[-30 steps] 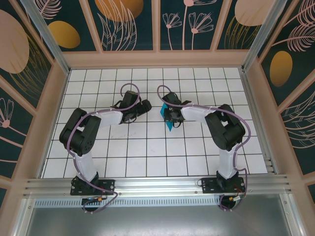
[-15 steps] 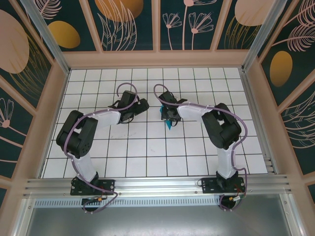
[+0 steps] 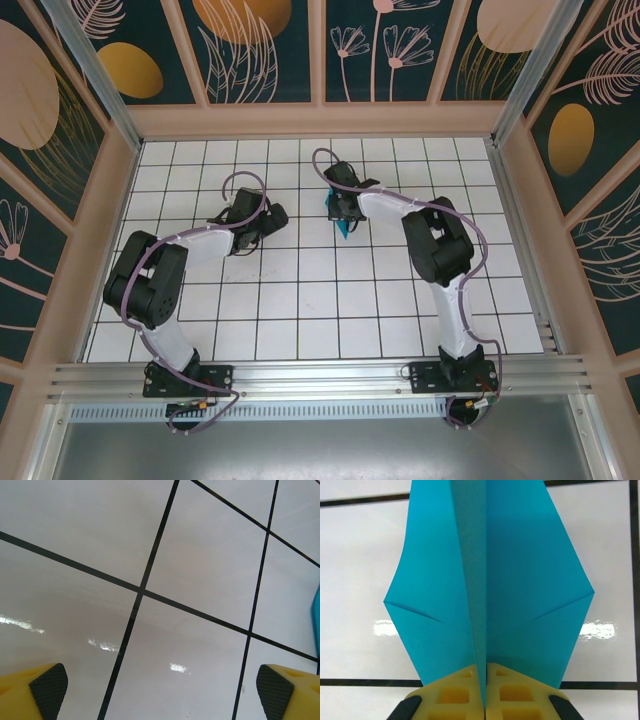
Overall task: Fold a paper plane with a square sheet of paper (pick it up from the middle)
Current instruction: Move the paper plane to the top-center of the table.
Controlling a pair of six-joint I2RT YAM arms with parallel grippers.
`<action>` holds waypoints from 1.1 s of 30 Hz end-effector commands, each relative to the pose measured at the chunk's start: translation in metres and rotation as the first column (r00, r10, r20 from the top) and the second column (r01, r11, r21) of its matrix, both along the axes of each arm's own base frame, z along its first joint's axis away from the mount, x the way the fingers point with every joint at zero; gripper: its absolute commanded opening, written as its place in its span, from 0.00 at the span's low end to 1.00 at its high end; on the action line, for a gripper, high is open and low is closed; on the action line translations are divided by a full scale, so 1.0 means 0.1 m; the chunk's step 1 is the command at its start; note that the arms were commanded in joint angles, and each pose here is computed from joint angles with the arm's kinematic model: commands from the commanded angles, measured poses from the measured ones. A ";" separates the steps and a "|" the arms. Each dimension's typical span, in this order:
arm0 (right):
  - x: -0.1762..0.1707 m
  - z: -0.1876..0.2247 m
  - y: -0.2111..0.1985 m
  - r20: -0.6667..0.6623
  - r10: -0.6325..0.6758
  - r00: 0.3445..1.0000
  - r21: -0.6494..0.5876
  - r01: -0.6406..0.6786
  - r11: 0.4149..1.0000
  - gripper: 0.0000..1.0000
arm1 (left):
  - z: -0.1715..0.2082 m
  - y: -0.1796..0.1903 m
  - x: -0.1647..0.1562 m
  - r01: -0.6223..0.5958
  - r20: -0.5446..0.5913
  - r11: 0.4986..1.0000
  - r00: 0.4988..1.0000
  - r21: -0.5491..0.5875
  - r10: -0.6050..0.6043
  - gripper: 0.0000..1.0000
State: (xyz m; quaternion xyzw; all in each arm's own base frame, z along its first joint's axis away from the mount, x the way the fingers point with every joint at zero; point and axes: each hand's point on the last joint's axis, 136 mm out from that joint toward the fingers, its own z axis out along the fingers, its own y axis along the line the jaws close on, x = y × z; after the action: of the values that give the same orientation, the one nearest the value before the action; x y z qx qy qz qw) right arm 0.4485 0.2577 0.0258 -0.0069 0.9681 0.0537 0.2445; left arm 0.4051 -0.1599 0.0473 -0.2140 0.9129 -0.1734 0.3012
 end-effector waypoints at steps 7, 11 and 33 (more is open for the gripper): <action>-0.14 -0.32 -0.06 -0.089 -0.013 0.996 -0.040 0.009 0.999 0.14 | 0.01 0.03 -0.02 0.015 0.002 1.000 1.000 0.018 -0.015 0.99; -0.19 -0.39 -0.11 -0.108 -0.055 0.993 -0.053 0.049 0.997 0.14 | 0.05 0.02 -0.02 0.014 0.013 1.000 1.000 0.008 -0.014 0.99; 0.02 1.35 -0.08 0.184 -0.123 0.975 0.104 0.105 0.989 0.57 | 0.41 0.11 0.07 -0.014 0.084 0.999 0.996 0.053 0.010 0.99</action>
State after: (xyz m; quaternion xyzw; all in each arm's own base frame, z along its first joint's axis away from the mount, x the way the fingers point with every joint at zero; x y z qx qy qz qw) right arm 0.4486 0.2582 0.1206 0.0432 0.9495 0.0762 0.3014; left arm 0.4067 -0.1566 0.0690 -0.2096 0.9062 -0.1741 0.3232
